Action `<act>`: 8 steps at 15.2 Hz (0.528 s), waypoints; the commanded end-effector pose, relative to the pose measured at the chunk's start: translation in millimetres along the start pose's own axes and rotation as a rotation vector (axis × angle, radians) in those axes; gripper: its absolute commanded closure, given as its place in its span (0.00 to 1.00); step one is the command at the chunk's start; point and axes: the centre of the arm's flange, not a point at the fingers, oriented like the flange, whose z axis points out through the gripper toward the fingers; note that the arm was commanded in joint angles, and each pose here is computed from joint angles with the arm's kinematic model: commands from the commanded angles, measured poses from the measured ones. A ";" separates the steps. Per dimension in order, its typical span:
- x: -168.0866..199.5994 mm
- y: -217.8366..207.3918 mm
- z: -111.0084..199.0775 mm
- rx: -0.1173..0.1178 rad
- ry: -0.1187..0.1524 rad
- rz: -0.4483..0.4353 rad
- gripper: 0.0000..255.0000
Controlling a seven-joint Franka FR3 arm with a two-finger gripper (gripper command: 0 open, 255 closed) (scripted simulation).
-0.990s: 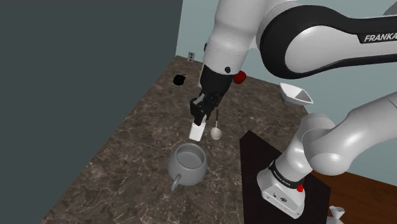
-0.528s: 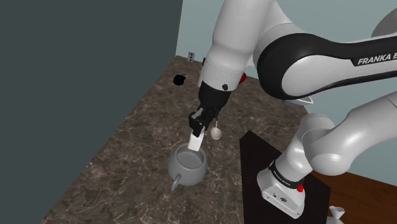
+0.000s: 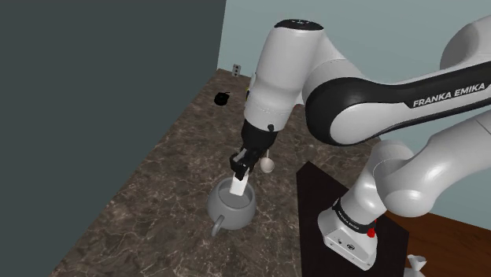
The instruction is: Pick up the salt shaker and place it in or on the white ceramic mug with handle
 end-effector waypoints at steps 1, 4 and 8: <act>0.0 -0.3 9.8 0.000 0.000 0.000 1.00; -0.2 -0.2 25.6 0.000 0.000 0.000 1.00; -0.4 0.0 39.2 0.000 0.000 0.000 1.00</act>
